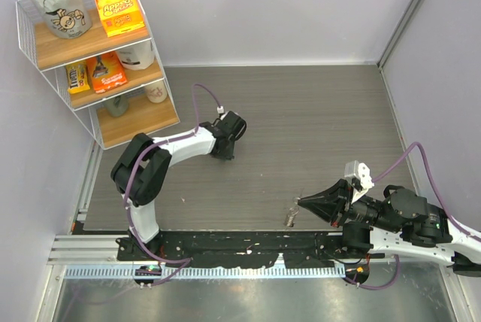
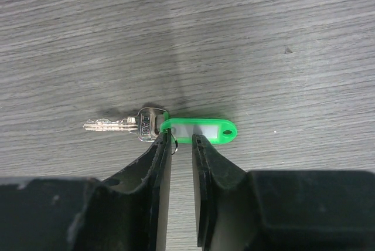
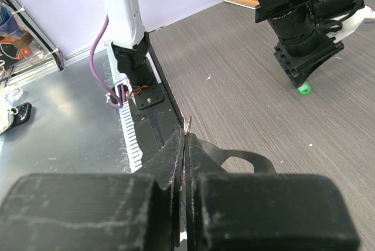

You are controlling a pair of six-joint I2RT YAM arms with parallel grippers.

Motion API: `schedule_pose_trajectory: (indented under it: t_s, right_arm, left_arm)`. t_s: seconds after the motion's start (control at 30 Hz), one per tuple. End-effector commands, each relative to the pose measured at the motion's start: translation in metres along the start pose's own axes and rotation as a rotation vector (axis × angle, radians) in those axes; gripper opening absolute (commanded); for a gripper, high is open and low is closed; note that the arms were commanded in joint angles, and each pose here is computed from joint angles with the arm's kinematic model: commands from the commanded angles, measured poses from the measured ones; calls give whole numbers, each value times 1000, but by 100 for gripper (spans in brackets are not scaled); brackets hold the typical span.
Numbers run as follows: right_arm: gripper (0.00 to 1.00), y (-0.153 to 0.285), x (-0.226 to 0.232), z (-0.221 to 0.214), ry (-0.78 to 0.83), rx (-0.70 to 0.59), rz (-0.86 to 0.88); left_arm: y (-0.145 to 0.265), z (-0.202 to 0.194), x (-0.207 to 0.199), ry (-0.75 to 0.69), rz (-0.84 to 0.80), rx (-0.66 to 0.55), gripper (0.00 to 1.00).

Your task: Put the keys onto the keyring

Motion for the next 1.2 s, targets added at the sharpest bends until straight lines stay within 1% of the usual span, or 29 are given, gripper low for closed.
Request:
schedule_pose_trajectory:
  t_s: [0.0,0.1,0.13,0.17,0.2,0.3,0.43,0.67,0.8,1.0,1.17]
  right_arm:
    - [5,-1,0,17,-12,-68,-2]
    - [5,-2,1,16,-15,-63,1]
    - [5,-2,1,17,-15,-65,-1]
    - [5,-2,1,16,-15,-66,-1]
    - [5,-1,0,17,-17,-69,-1]
    - [5,-2,1,17,-21,-66,0]
    - [5,-2,1,17,-21,-65,0]
    - [5,-7,2,17,-17,-62,4]
    - [5,-9,3,18,-14,-59,12]
    - [5,-13,5,22,-9,-59,28]
    - [5,-15,9,27,-4,-62,60]
  left_arm:
    - [2,5,2,-3,-10,-34,23]
    - [3,5,4,-9,-15,-44,18]
    - [3,5,4,-10,-14,-47,13]
    - [4,5,5,-12,-11,-51,4]
    - [3,5,6,-14,-9,-51,0]
    - [3,6,6,-17,-10,-54,0]
    - [17,7,7,-7,-53,-90,0]
    - [82,15,4,-56,-174,-215,0]
    - [116,15,4,-80,-302,-239,0]
    - [155,6,-1,-140,-499,-249,0]
    - [188,-5,-10,-220,-738,-229,0]
Point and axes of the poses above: each gripper's point midway between its finger pads, its own y axis back along the fingers, its own x axis along the line the jaws close on, z = x × y, the point moved 7 cm from there along y, back along the fingers, and after that the axes turned 15 degrees about y, right-handed, at the moved point
